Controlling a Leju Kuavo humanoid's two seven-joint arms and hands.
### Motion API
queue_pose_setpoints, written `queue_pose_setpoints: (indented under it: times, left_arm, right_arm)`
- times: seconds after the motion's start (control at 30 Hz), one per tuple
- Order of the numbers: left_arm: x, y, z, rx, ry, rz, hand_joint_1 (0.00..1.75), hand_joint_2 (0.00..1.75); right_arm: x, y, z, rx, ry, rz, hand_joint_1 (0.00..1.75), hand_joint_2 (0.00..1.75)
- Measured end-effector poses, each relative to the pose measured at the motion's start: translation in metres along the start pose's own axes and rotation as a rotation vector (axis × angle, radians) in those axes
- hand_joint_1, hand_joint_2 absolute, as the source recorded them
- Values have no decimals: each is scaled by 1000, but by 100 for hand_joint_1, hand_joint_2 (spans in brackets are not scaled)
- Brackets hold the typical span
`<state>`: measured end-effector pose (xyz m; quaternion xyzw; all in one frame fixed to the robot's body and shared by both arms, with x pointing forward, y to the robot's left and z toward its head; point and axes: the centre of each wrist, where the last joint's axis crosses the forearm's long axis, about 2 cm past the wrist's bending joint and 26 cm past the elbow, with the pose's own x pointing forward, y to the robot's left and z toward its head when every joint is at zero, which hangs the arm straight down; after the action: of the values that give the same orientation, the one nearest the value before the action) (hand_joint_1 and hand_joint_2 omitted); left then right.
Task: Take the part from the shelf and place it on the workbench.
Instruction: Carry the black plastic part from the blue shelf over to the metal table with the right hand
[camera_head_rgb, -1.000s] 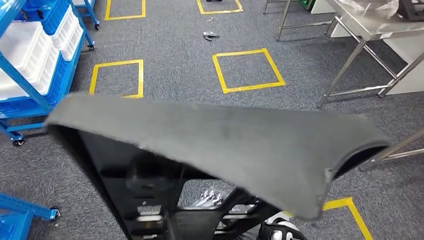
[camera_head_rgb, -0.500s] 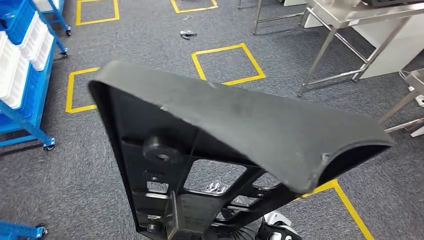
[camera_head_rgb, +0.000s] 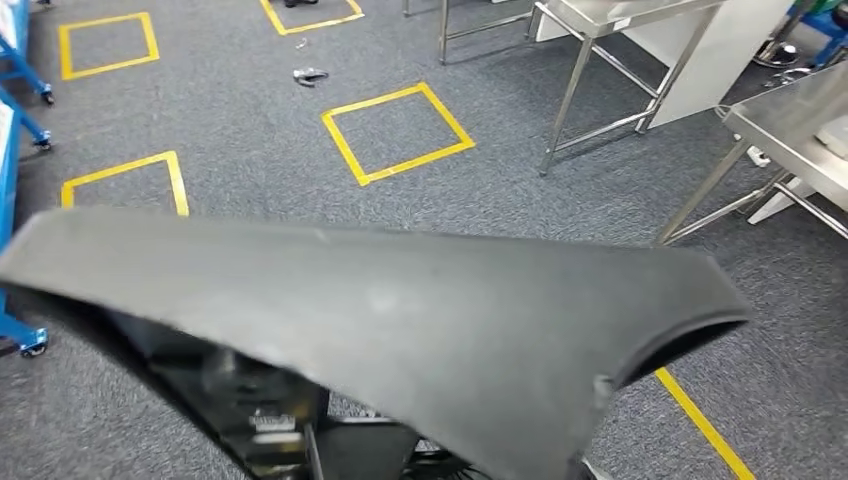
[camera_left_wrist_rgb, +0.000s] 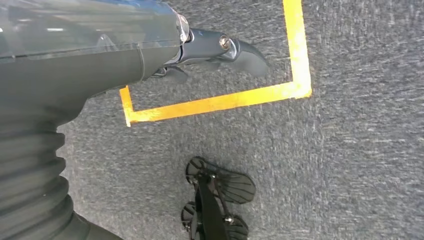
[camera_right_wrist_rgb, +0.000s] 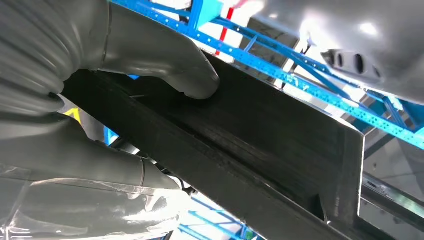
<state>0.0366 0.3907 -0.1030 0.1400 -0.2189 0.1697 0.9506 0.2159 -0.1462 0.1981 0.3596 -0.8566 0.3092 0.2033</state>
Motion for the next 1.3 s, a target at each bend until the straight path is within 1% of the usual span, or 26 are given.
queue_pose_setpoints:
  times: [0.17,0.5,0.63,0.8,1.13,1.3]
  left_arm:
    - [1,-8,0,-16,-5,15,0,175]
    - [-5,-19,3,-36,18,23,0,175]
    - [-3,-24,3,-40,16,29,0,175]
    - [-7,-22,5,-36,29,31,0,175]
    - [-6,-26,4,-30,31,39,0,175]
    - [-9,-24,5,-10,49,53,0,175]
  right_arm:
    - [-2,-5,-6,24,-13,-4,166,175]
    - [-5,-4,-10,61,-20,-36,166,175]
    - [-5,-5,-12,64,-27,-40,166,175]
    - [-7,-5,-13,62,-25,-43,166,175]
    - [-8,-6,-13,49,-26,-45,166,175]
    - [-9,-6,-14,50,-24,-46,166,175]
